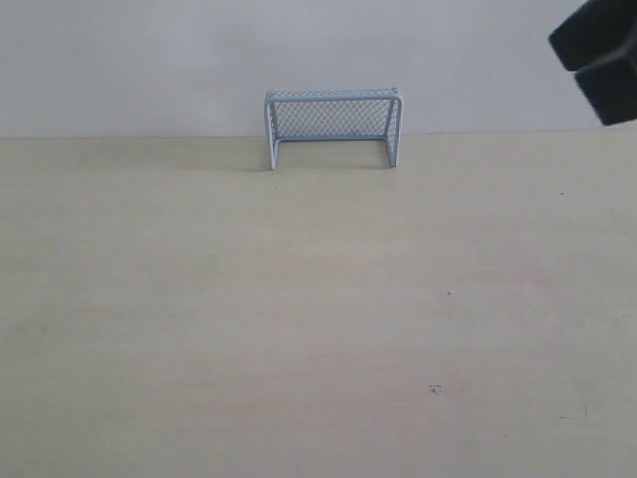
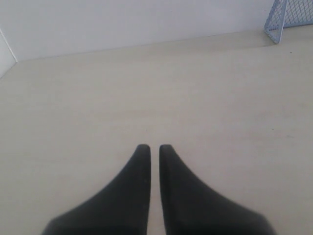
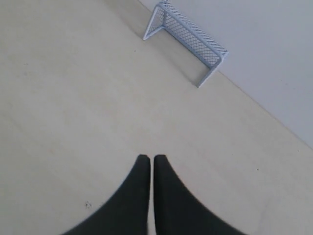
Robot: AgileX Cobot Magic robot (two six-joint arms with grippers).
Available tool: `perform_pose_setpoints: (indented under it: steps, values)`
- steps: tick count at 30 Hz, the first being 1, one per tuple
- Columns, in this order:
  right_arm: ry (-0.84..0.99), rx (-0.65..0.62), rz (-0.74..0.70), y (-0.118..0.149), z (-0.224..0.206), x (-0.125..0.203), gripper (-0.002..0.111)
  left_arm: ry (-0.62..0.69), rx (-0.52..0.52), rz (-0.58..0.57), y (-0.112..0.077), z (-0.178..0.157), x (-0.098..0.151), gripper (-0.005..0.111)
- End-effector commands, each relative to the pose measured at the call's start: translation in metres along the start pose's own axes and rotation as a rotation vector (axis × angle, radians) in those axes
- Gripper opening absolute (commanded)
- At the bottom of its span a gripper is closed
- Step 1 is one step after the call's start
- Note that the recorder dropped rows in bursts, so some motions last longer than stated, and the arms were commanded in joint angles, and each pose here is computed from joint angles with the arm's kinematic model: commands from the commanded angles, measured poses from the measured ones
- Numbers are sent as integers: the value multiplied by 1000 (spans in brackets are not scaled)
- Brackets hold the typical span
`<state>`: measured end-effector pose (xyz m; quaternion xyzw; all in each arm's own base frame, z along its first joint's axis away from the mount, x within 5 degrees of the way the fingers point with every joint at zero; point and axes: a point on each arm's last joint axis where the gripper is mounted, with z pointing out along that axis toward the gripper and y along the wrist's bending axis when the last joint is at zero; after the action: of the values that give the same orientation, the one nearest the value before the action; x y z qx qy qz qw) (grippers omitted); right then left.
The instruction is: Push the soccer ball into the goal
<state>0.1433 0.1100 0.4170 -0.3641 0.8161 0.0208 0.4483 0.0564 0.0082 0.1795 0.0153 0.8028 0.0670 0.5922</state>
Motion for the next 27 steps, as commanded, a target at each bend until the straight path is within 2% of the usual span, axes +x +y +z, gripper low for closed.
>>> perform_pose_setpoints:
  steps: [1,15,27]
  values:
    - [-49,32,46,-4,-19,17,0,-3,8,-7,0,0,-2,6]
    - [-146,61,148,-8,-61,65,0,-3,8,-7,0,0,-2,6]
    - [-171,63,162,-5,-67,88,0,-3,8,-7,0,0,-2,6]
